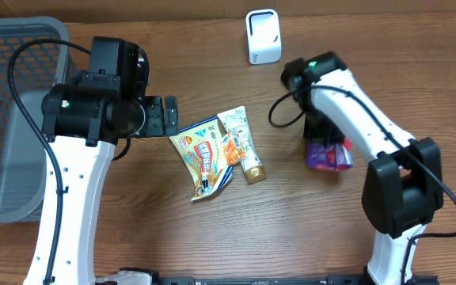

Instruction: Scan the item barcode

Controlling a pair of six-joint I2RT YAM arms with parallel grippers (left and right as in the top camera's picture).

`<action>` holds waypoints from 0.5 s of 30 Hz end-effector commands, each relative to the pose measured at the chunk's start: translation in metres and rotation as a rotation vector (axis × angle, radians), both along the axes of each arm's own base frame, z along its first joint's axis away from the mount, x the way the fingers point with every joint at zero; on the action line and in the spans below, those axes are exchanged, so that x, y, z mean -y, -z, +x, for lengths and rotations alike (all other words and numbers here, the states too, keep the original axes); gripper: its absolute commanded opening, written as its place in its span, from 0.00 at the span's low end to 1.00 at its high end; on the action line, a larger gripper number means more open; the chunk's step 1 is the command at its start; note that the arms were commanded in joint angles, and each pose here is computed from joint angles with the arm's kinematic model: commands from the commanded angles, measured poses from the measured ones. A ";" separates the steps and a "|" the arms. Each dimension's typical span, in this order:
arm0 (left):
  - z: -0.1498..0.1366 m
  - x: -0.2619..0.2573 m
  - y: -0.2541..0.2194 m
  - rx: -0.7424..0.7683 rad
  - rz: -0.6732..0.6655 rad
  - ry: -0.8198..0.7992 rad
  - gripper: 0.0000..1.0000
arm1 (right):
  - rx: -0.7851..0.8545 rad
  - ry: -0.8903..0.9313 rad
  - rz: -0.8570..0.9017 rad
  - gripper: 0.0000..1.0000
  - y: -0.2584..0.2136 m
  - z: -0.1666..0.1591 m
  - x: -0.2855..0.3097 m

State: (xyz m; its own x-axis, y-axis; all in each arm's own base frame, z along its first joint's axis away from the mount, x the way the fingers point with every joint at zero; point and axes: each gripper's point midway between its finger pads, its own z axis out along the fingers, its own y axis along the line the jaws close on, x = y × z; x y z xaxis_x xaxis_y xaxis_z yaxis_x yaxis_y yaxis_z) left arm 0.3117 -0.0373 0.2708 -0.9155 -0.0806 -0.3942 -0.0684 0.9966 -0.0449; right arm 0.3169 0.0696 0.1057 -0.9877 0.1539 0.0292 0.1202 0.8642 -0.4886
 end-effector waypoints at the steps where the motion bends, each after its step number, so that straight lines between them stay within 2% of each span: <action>1: 0.004 -0.003 -0.004 0.012 0.002 -0.021 1.00 | 0.034 -0.051 0.006 0.15 -0.007 -0.004 -0.018; 5: 0.004 -0.003 -0.004 0.012 0.002 -0.021 1.00 | 0.035 -0.145 0.077 0.18 -0.001 -0.016 -0.065; 8: 0.004 -0.003 -0.004 0.012 0.002 -0.021 1.00 | 0.056 -0.197 0.114 0.26 0.002 -0.022 -0.092; 11: 0.004 -0.003 -0.004 0.012 0.003 -0.021 1.00 | 0.058 -0.224 0.183 0.29 0.006 -0.030 -0.119; 15: 0.004 -0.003 -0.004 0.012 0.002 -0.021 1.00 | 0.050 -0.247 0.255 0.30 0.009 -0.038 -0.142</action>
